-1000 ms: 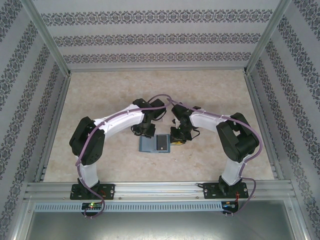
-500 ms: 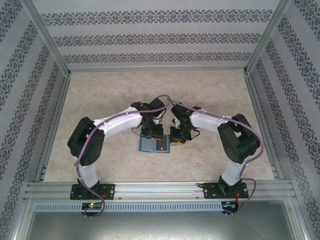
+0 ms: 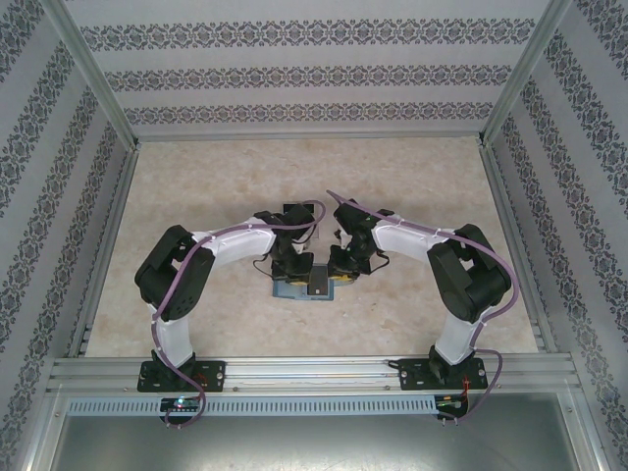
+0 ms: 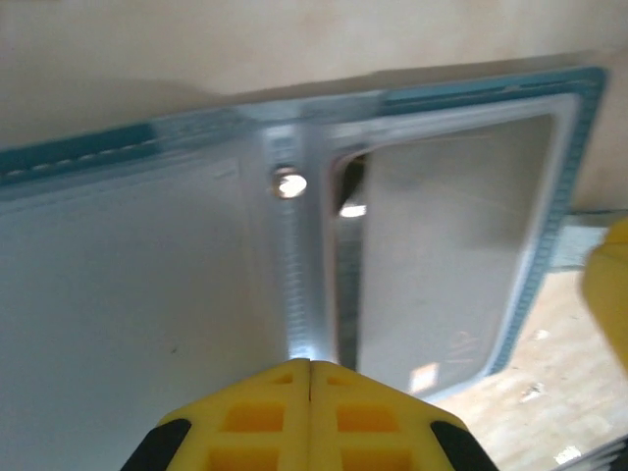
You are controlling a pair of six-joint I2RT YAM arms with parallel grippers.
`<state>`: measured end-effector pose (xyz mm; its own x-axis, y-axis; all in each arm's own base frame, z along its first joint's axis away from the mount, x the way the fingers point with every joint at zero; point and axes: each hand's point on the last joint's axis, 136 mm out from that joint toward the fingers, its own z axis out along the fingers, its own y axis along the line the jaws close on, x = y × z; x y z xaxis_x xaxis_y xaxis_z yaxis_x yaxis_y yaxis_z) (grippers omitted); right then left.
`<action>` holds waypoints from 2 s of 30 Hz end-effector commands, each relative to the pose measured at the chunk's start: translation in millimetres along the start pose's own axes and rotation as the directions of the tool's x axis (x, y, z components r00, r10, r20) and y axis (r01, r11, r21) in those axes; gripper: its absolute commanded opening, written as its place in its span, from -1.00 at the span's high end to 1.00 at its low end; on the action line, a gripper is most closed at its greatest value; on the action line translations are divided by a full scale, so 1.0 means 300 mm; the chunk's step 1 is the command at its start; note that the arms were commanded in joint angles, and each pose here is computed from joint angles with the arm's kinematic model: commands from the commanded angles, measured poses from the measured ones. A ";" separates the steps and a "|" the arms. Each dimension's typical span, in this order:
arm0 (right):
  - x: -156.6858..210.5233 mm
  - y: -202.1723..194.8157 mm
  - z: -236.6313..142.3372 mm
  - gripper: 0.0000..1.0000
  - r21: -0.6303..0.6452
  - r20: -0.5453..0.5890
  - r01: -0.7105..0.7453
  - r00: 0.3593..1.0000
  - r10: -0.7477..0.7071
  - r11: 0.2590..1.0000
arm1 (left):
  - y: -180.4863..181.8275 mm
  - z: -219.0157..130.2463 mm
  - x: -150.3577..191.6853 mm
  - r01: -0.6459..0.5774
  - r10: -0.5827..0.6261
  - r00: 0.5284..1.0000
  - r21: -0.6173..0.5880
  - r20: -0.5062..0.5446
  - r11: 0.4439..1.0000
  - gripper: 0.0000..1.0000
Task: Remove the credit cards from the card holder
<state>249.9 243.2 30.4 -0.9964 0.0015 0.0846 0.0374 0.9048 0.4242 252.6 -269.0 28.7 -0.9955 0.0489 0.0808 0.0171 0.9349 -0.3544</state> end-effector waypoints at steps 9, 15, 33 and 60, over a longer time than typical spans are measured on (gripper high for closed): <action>0.008 0.057 0.012 0.58 -0.080 0.005 -0.022 1.000 0.023 0.997 | 0.105 0.081 0.020 0.051 -0.053 0.998 -0.059 -0.031 0.997 0.94; 0.006 0.056 0.050 0.58 -0.087 -0.012 -0.034 0.999 0.033 0.996 | 0.095 0.061 0.018 0.057 -0.058 0.998 -0.042 -0.018 0.998 0.93; 0.023 0.002 0.095 0.59 -0.036 -0.037 -0.042 0.998 0.041 0.998 | -0.071 -0.091 -0.102 0.063 -0.084 0.990 0.172 0.115 0.983 0.64; 0.024 0.005 0.085 0.59 -0.029 -0.042 -0.031 0.999 0.030 0.999 | 0.007 0.007 -0.084 0.081 -0.083 0.996 0.064 0.038 0.995 0.63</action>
<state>254.5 262.8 21.2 -0.9954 0.0284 0.0917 0.0704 0.8656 0.4958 280.9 -281.1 30.0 -0.9970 -0.0504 0.0587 -0.0718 0.8859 -0.4584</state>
